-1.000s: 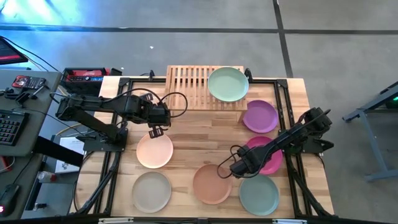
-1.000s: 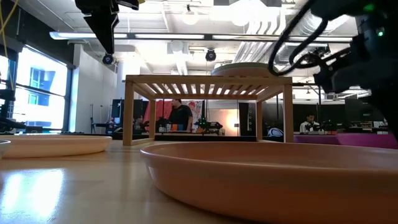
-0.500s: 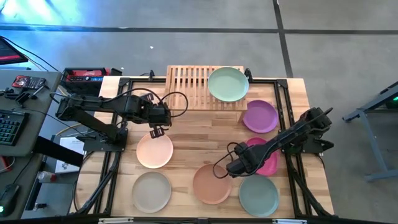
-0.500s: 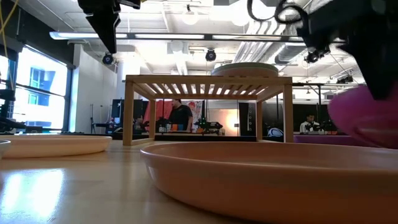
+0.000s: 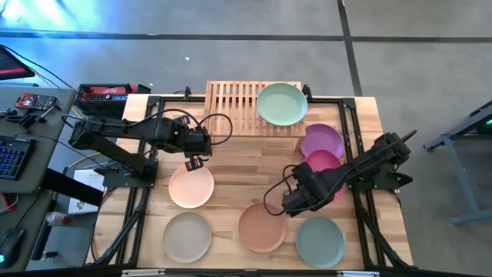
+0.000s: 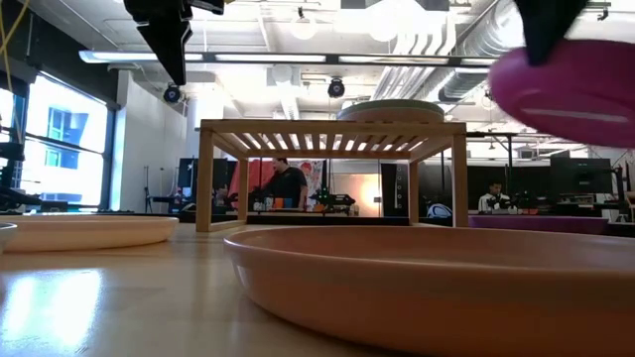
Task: Place and stack plates onto a shelf
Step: Stack the pink plate on the light green plate on the shelf
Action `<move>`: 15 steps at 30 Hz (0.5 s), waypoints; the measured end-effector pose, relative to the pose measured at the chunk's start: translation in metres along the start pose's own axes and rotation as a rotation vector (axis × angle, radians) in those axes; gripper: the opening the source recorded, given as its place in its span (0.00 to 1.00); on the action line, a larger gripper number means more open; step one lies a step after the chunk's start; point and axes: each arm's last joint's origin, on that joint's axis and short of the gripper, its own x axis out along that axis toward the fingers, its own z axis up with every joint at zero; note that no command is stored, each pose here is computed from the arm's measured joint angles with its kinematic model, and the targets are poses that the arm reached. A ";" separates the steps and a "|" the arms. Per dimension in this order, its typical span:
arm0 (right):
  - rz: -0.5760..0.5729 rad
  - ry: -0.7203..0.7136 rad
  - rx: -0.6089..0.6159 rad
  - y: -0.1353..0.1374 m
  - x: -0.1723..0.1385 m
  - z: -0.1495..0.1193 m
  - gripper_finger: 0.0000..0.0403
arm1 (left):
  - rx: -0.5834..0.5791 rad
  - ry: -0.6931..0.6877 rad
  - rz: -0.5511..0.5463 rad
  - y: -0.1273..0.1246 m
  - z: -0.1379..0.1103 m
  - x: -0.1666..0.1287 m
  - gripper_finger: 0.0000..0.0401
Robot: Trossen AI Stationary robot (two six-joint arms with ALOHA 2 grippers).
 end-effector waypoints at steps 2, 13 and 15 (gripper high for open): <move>0.030 -0.056 0.030 -0.005 -0.008 0.011 0.00 | 0.000 0.000 0.000 0.000 0.000 0.000 0.24; 0.106 -0.325 0.139 -0.065 -0.039 0.073 0.00 | -0.002 -0.002 -0.001 0.000 0.000 0.000 0.24; 0.106 -0.365 0.142 -0.080 -0.044 0.084 0.00 | -0.004 -0.002 -0.001 0.000 0.000 0.000 0.24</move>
